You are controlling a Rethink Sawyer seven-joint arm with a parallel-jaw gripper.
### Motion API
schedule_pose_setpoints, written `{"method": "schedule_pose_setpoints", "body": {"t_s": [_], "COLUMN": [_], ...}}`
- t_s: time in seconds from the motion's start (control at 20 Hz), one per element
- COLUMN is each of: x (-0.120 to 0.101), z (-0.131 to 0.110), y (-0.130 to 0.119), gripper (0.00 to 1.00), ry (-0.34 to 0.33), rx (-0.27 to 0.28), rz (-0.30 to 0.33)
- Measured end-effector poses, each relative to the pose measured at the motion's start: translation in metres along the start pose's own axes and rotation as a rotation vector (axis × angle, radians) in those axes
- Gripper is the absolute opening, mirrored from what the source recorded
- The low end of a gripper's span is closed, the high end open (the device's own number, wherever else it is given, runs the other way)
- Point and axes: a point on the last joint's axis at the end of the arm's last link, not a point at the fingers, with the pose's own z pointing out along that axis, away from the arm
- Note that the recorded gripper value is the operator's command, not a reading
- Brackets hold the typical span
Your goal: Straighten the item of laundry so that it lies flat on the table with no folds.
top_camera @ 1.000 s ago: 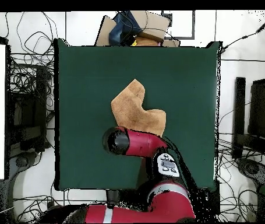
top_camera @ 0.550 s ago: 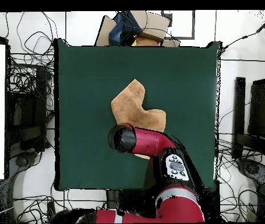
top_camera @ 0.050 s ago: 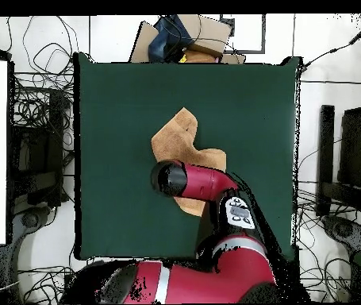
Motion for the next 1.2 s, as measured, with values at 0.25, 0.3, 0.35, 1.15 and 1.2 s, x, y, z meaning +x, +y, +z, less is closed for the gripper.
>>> {"method": "schedule_pose_setpoints", "body": {"t_s": [0.25,0.3,0.35,1.15,1.2], "x": [-0.007,-0.011,-0.011,-0.021,-0.021], "z": [0.02,0.023,0.022,0.022,0.022], "y": [-0.002,-0.002,-0.002,-0.001,-0.001], "gripper": [0.0,0.0,0.0,0.0,0.0], "ry": [0.003,0.007,0.009,0.078,0.077], "rx": [0.0,0.0,0.0,0.005,0.007], "rz": [0.001,0.001,0.001,-0.01,-0.013]}}
